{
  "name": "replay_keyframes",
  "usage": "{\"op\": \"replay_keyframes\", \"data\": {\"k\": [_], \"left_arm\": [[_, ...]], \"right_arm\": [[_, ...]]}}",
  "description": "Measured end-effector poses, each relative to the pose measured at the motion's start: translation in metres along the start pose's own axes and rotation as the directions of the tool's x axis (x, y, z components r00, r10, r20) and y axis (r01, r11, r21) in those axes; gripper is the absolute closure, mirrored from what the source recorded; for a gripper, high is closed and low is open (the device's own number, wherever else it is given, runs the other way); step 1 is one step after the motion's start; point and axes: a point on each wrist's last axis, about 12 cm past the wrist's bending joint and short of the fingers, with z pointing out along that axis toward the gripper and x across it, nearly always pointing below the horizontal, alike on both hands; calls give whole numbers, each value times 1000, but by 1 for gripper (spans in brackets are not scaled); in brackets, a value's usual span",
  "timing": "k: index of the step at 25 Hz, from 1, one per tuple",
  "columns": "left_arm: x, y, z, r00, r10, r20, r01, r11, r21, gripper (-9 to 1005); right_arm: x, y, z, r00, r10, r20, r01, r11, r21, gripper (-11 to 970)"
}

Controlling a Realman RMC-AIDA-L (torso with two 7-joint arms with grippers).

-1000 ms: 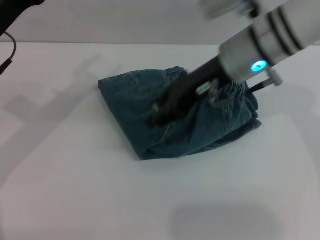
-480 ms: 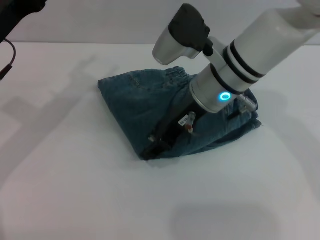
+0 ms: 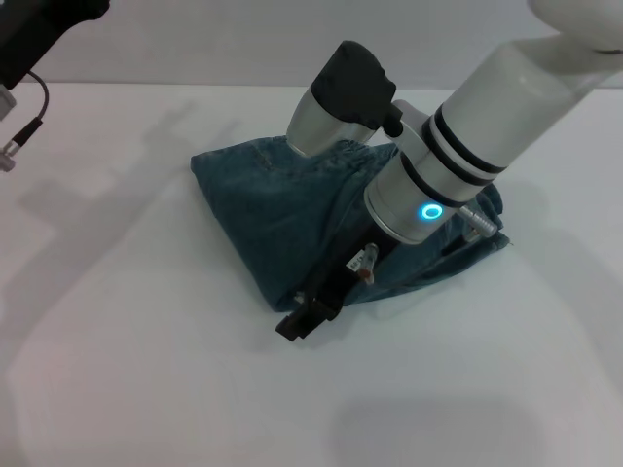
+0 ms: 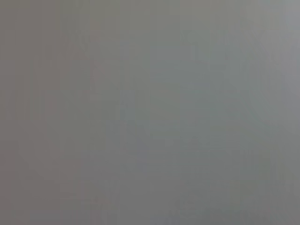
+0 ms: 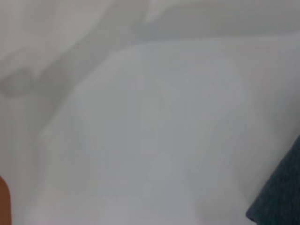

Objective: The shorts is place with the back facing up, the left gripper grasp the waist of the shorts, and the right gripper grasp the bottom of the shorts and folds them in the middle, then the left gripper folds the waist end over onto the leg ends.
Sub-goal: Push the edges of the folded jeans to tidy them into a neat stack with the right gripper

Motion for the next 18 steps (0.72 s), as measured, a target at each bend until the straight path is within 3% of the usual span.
{"op": "replay_keyframes", "data": {"k": [18], "left_arm": [[1,1,3,1000,13,0,-13,1000,-8,149]], "right_arm": [[-9,-12,13,997,-42,71,30,987,158,426]]}}
